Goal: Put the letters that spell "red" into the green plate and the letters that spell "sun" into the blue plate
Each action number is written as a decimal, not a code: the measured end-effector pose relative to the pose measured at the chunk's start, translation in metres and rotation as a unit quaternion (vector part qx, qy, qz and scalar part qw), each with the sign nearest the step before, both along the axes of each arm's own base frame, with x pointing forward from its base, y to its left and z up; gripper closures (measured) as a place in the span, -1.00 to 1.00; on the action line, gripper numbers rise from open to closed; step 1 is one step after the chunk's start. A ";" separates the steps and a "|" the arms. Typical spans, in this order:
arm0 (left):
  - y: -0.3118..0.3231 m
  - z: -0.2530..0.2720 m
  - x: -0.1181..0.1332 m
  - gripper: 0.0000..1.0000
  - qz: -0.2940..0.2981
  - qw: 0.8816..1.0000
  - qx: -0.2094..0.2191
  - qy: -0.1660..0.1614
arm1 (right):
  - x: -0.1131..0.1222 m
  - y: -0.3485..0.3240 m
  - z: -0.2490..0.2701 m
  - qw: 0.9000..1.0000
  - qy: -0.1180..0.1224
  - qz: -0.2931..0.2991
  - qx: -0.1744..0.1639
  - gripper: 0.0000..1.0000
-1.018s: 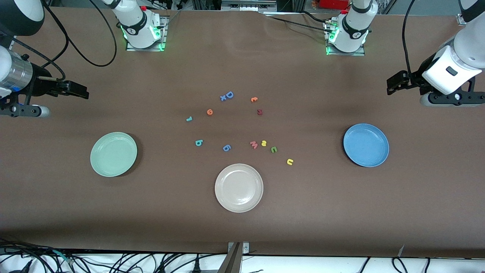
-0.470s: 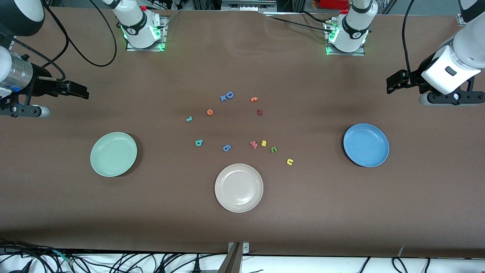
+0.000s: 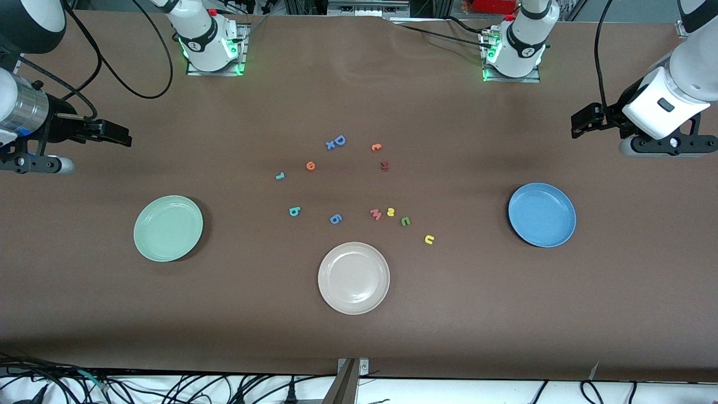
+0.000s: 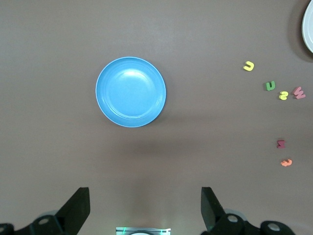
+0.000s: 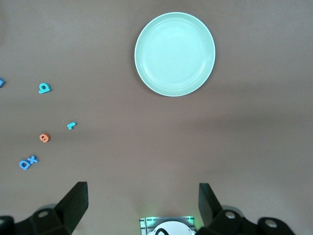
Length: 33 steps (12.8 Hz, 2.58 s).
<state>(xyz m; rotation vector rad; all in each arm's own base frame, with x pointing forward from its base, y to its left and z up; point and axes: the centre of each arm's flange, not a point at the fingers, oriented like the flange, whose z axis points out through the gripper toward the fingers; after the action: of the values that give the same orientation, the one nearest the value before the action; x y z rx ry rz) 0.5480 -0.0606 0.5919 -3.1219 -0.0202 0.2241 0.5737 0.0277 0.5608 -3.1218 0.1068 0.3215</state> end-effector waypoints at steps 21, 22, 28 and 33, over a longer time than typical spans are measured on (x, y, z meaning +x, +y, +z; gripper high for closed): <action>-0.024 -0.029 0.032 -1.00 -0.020 1.000 -0.008 -0.005 | 0.000 0.000 -0.001 1.000 0.001 0.000 0.001 -1.00; -0.026 -0.040 0.041 -1.00 -0.020 1.000 -0.010 -0.008 | 0.001 0.000 -0.002 1.000 0.002 0.000 0.002 -1.00; -0.103 -0.179 0.089 -1.00 -0.068 0.997 -0.038 0.013 | 0.009 0.009 -0.024 1.000 -0.005 -0.001 0.015 -1.00; -0.174 -0.281 0.104 -1.00 -0.094 0.993 -0.073 -0.016 | 0.012 0.025 -0.057 0.999 -0.014 -0.029 0.012 -1.00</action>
<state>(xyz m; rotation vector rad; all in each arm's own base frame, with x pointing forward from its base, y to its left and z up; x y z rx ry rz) 0.6520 -0.2344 0.3107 -3.2431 0.3015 0.1806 0.5859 0.0524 0.5040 -3.0911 0.1920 0.2750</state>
